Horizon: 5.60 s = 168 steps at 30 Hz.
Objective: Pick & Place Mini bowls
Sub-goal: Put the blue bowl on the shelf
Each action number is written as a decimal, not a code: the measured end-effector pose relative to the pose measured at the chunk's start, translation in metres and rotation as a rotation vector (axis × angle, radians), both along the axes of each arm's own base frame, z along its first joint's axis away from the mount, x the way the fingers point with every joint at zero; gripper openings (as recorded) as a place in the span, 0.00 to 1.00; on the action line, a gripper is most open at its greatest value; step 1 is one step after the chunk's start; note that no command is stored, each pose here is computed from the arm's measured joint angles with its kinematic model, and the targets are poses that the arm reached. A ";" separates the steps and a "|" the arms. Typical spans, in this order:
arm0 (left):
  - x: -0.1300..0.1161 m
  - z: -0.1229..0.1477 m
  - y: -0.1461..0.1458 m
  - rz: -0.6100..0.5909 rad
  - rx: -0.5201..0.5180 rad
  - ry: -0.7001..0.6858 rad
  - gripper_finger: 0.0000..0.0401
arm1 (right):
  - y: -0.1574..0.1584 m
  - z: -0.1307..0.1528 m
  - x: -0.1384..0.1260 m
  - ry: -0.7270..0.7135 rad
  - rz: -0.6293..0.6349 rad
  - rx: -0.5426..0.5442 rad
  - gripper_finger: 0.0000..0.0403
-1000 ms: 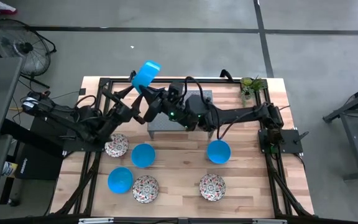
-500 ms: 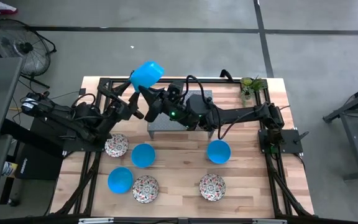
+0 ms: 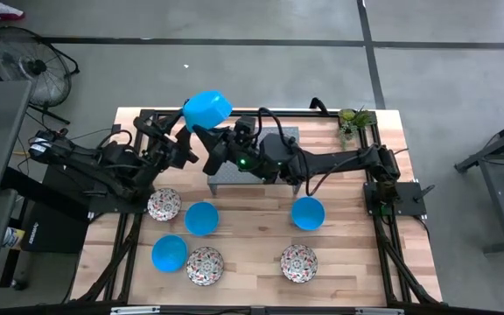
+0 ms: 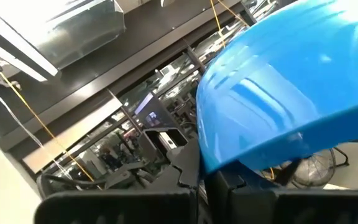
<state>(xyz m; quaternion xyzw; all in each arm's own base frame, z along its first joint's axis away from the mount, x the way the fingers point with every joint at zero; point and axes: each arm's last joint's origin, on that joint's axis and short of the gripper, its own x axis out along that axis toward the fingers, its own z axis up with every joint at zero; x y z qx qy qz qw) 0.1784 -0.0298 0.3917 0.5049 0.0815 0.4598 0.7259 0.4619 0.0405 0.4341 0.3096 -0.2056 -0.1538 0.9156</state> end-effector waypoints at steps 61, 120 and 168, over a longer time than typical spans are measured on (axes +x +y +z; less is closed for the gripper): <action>-0.009 0.002 0.005 0.099 -0.186 -0.094 0.00 | 0.004 -0.032 0.009 0.319 0.250 -0.071 0.47; -0.072 0.014 0.045 0.446 -0.427 -0.130 0.02 | 0.004 -0.005 -0.199 1.238 -0.209 0.115 0.12; -0.045 0.003 0.110 -0.021 -1.276 -0.259 0.17 | -0.039 -0.070 -0.356 1.261 -0.209 0.230 0.00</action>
